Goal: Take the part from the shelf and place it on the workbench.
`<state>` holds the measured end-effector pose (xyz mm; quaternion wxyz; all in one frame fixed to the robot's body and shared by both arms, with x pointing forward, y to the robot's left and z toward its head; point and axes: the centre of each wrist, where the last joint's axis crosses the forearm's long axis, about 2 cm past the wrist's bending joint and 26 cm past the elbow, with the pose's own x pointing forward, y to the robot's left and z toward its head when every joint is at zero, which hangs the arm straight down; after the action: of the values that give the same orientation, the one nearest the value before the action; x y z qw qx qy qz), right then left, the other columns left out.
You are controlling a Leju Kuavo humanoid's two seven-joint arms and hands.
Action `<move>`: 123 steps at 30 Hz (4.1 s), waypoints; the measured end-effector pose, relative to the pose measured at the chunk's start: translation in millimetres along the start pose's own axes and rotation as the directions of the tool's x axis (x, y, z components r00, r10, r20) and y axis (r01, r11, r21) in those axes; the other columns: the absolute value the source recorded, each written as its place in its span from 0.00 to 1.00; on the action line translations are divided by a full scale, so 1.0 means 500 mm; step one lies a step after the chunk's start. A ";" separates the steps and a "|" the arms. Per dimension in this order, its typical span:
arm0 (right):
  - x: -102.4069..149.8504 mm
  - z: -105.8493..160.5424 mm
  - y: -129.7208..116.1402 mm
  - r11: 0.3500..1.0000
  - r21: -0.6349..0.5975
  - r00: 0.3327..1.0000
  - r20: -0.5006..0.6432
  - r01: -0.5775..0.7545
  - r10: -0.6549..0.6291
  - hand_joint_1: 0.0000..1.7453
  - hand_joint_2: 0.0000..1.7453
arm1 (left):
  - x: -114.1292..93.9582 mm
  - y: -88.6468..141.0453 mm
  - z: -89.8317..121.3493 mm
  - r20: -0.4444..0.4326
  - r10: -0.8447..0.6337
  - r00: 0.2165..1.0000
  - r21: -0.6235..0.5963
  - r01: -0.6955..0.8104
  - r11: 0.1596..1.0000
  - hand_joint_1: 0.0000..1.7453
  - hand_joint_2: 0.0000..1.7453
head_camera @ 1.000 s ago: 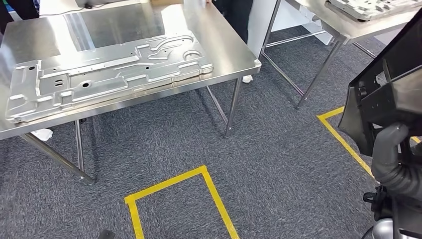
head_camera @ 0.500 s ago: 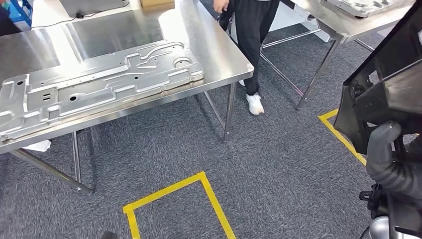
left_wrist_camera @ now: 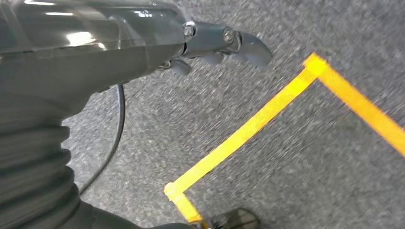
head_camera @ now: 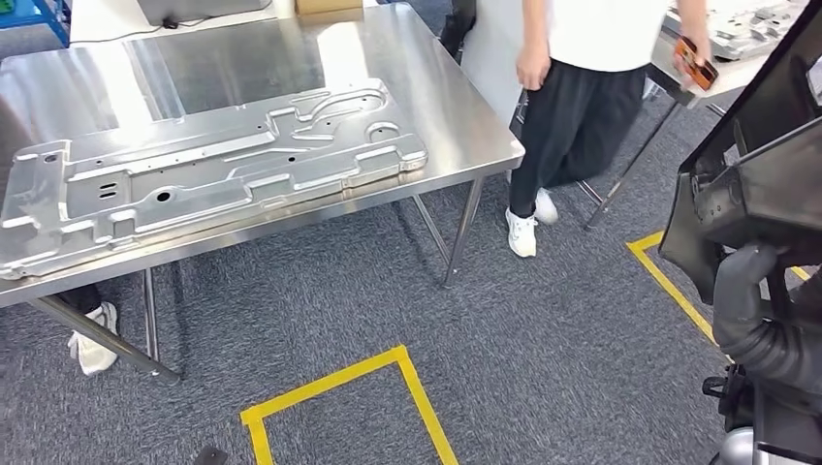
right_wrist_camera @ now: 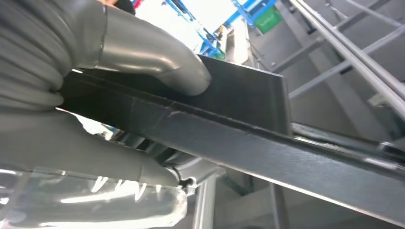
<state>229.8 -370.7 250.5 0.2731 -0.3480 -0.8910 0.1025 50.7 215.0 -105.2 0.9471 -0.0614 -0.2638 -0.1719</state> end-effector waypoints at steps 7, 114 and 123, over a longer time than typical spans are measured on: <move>-0.001 -0.001 0.000 1.000 0.003 1.000 0.003 -0.006 0.006 1.00 1.00 | 0.000 -0.003 0.000 -0.001 0.002 1.000 -0.003 -0.002 1.000 0.00 1.00; -0.240 -0.383 0.309 0.596 0.588 0.733 -0.009 -0.546 0.680 1.00 1.00 | 0.076 0.012 -0.028 0.241 -0.228 0.943 -0.088 0.255 0.963 0.00 1.00; -0.065 -0.307 0.525 0.546 0.659 0.829 0.227 -0.517 0.512 1.00 1.00 | 0.099 0.018 -0.035 0.260 -0.294 0.920 -0.109 0.331 0.937 0.00 1.00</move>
<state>483.2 -200.4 266.3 0.3377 -0.4634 -0.6439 0.5065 101.9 205.5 -94.6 0.8612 -0.1102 -0.3689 -0.3320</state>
